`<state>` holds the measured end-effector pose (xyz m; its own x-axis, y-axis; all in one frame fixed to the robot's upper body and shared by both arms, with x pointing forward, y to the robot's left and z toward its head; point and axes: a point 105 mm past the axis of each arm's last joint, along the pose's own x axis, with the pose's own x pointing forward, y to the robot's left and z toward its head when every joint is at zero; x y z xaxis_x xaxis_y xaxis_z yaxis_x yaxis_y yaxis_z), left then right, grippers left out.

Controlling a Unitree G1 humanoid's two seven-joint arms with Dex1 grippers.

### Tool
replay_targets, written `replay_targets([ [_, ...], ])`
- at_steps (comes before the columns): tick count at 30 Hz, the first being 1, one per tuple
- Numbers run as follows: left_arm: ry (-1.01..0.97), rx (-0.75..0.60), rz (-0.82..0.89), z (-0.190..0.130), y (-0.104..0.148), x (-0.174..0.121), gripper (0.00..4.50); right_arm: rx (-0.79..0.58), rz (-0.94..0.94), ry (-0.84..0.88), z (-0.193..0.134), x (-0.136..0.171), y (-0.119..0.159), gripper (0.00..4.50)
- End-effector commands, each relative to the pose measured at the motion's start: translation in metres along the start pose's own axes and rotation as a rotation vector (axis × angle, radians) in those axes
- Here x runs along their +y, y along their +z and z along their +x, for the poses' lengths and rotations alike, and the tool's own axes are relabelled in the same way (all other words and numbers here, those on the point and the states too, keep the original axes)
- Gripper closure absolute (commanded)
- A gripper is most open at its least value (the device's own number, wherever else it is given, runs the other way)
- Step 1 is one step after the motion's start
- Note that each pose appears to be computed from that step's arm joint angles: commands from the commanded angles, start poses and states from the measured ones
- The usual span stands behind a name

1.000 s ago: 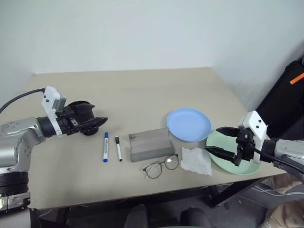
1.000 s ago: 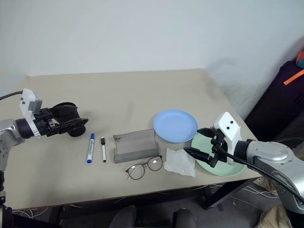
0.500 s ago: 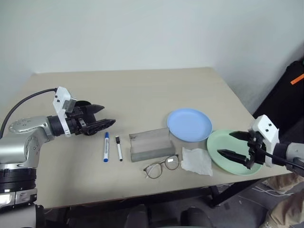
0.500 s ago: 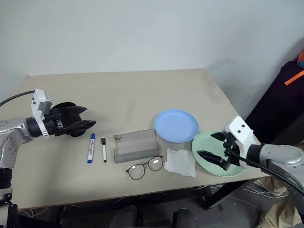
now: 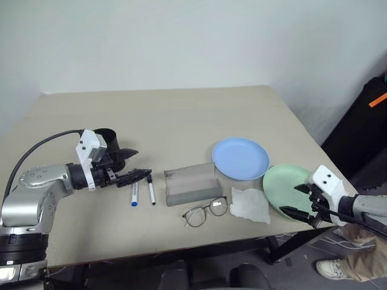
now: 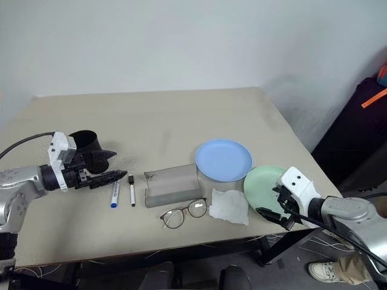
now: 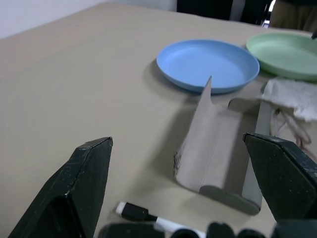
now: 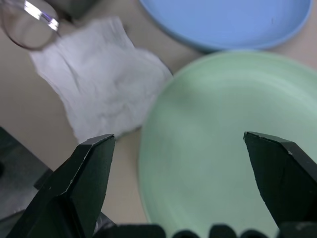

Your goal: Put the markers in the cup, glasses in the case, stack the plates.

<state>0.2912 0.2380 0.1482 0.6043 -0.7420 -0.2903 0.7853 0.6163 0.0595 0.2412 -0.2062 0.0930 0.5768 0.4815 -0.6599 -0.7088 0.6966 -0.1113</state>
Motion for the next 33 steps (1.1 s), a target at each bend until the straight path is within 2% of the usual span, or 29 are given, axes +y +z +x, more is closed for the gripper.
replay_targets([
  [1, 0.016, -0.025, 0.089, -0.008, 0.012, -0.001, 0.02, 0.014, -0.022, -0.044, 0.007, -0.005, 0.0, 0.0],
  [13, 0.06, -0.037, 0.107, -0.012, 0.007, -0.005, 0.02, 0.066, -0.044, -0.066, 0.031, -0.007, -0.013, 0.0],
  [18, 0.076, -0.033, 0.108, -0.015, 0.004, -0.006, 0.0, 0.074, -0.047, -0.083, 0.033, -0.012, -0.014, 1.56],
  [26, 0.088, -0.034, 0.106, -0.015, 0.004, -0.005, 0.0, 0.087, -0.059, -0.121, 0.031, -0.024, -0.012, 4.36],
  [27, 0.09, -0.034, 0.106, -0.015, 0.004, -0.005, 0.0, 0.089, -0.062, -0.128, 0.03, -0.026, -0.011, 4.48],
  [33, 0.096, -0.037, 0.108, -0.013, 0.005, -0.004, 0.0, 0.131, -0.13, -0.123, 0.022, -0.033, -0.007, 4.48],
])
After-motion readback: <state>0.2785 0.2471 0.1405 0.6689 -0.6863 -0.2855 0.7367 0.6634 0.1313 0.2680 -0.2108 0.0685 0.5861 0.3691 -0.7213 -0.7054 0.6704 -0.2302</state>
